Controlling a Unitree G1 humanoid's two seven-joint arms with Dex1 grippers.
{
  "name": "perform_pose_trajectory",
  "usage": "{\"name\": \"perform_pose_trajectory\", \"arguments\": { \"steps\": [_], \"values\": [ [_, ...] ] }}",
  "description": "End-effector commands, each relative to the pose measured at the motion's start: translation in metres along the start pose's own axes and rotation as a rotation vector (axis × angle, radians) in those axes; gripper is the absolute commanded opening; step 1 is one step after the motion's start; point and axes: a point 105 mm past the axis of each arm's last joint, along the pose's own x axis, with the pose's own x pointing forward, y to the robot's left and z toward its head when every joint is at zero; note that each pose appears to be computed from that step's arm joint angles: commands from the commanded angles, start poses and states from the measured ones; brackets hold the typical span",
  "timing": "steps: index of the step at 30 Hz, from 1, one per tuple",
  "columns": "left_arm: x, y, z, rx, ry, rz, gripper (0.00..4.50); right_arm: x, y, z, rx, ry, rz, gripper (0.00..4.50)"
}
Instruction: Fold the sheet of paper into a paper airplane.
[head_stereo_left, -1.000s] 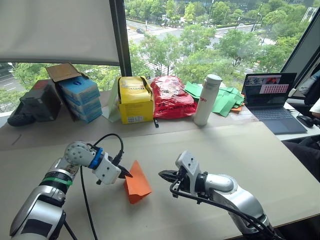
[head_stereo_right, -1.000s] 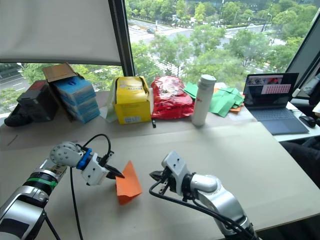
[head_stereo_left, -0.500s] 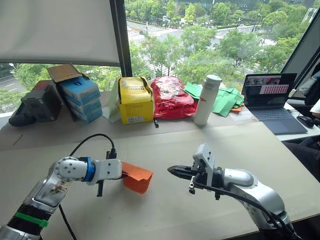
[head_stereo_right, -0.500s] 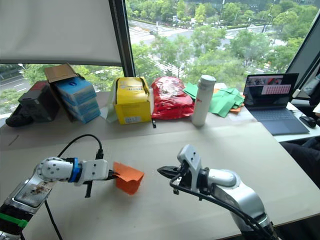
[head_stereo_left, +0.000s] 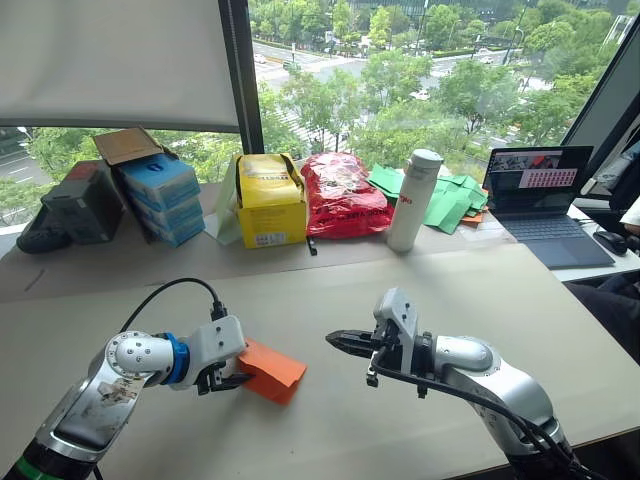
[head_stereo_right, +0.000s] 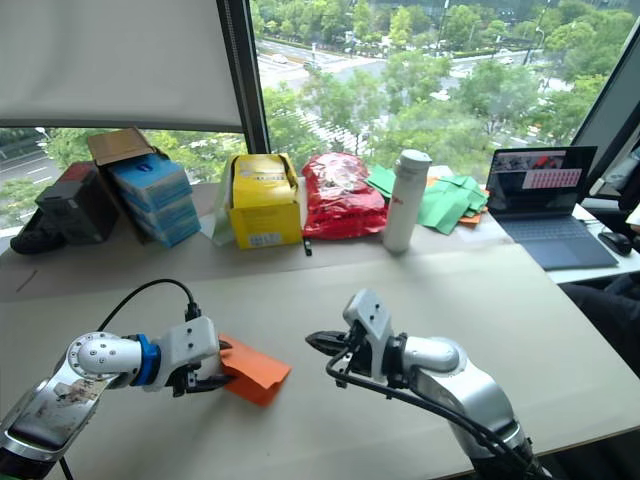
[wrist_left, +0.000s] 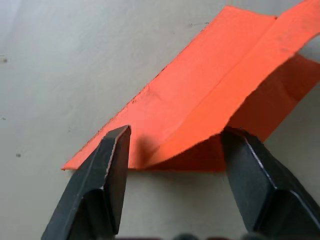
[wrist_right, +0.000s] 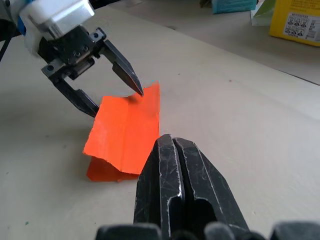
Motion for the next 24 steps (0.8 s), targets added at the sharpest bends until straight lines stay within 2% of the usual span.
{"name": "perform_pose_trajectory", "arguments": {
  "steps": [1,4,6,12,14,15,23,24],
  "values": [
    [-0.026,0.004,0.003,-0.026,-0.069,-0.017,4.47,0.005,0.019,0.018,-0.1,-0.063,0.061,0.0],
    [-0.044,0.006,-0.008,-0.168,-0.164,-0.055,4.5,0.021,0.03,0.02,-0.18,-0.09,0.088,0.88],
    [-0.047,0.007,-0.013,-0.219,-0.189,-0.061,4.5,0.028,0.037,0.018,-0.192,-0.104,0.123,1.55],
    [-0.04,0.007,-0.006,-0.211,-0.214,-0.065,4.5,0.038,0.051,0.004,-0.314,-0.069,0.186,3.59],
    [-0.038,0.004,-0.003,-0.214,-0.222,-0.087,4.5,0.045,0.053,0.0,-0.357,-0.061,0.157,4.31],
    [-0.038,0.003,-0.001,-0.219,-0.229,-0.096,4.5,0.047,0.054,-0.002,-0.376,-0.056,0.146,4.47],
    [-0.037,0.005,0.002,-0.215,-0.224,-0.106,4.5,0.054,0.043,-0.008,-0.421,-0.043,-0.022,4.47],
    [-0.036,0.005,0.002,-0.218,-0.226,-0.109,4.5,0.055,0.042,-0.008,-0.413,-0.045,-0.029,4.24]
  ]
}}
